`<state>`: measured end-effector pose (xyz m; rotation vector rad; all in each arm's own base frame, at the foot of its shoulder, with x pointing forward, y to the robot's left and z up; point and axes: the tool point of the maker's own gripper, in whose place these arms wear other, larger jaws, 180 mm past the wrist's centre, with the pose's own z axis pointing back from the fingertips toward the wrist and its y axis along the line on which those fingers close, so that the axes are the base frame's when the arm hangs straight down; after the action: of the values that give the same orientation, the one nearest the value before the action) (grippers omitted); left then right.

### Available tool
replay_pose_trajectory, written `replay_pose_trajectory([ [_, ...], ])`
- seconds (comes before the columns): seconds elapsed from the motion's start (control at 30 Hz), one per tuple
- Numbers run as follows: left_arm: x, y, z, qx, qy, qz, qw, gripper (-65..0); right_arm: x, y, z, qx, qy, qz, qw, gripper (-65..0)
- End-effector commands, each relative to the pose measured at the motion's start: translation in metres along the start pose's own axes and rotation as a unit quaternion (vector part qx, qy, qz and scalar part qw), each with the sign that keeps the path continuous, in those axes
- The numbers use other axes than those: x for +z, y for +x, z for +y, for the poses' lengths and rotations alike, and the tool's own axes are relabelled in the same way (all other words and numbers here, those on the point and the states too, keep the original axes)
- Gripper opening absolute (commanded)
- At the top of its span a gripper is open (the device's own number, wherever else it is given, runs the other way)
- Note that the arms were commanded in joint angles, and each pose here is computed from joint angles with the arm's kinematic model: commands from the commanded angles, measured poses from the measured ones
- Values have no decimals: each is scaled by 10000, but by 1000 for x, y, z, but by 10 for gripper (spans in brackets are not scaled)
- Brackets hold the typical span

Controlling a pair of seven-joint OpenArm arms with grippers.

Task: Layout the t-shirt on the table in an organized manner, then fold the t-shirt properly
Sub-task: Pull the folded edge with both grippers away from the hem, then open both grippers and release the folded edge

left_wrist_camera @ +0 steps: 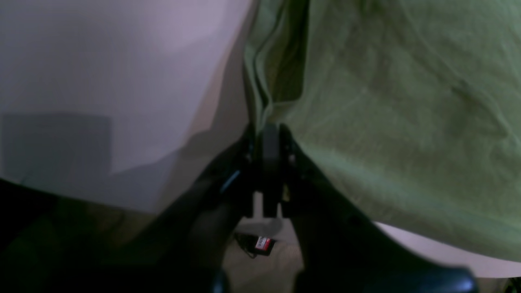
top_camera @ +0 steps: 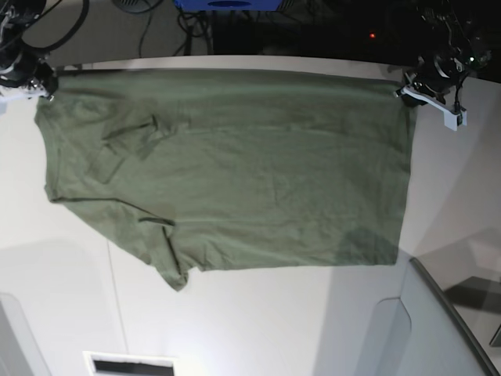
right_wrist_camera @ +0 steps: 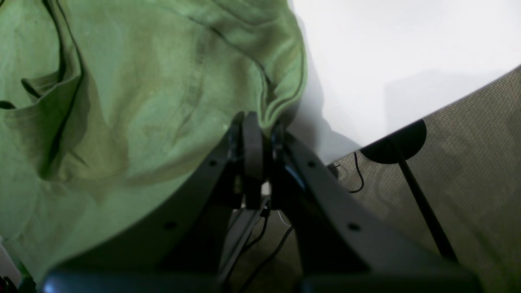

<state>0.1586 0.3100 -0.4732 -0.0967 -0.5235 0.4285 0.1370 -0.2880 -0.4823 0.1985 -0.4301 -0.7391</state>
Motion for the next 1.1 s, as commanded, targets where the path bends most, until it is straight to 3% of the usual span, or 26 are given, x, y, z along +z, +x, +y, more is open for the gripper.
replay_pose_trajectory([
  [0.0,5,14,4,-62,41,-201,9998,-650,5,13,0,83,9,-193,9998,-642],
  [0.4,4,14,4,-45,45,-201,9998,-650,5,14,-1,66,3,-199,9998,-632],
  [0.53,4,14,4,-44,53,-185,9998,-650,6,14,-2,45,-1,-212,9998,-545],
  [0.73,5,16,6,-71,74,-191,9998,-375,6,14,-2,45,-1,-212,9998,-350],
  [0.83,6,14,8,-73,93,-175,9998,-237,6,15,-2,39,0,-229,9997,-303],
  [0.93,6,15,9,-68,107,-181,9998,-178,8,20,0,77,9,-293,9995,-300],
  [1.07,9,17,16,-82,177,-186,9996,-176,18,34,6,217,0,-529,9984,-299],
])
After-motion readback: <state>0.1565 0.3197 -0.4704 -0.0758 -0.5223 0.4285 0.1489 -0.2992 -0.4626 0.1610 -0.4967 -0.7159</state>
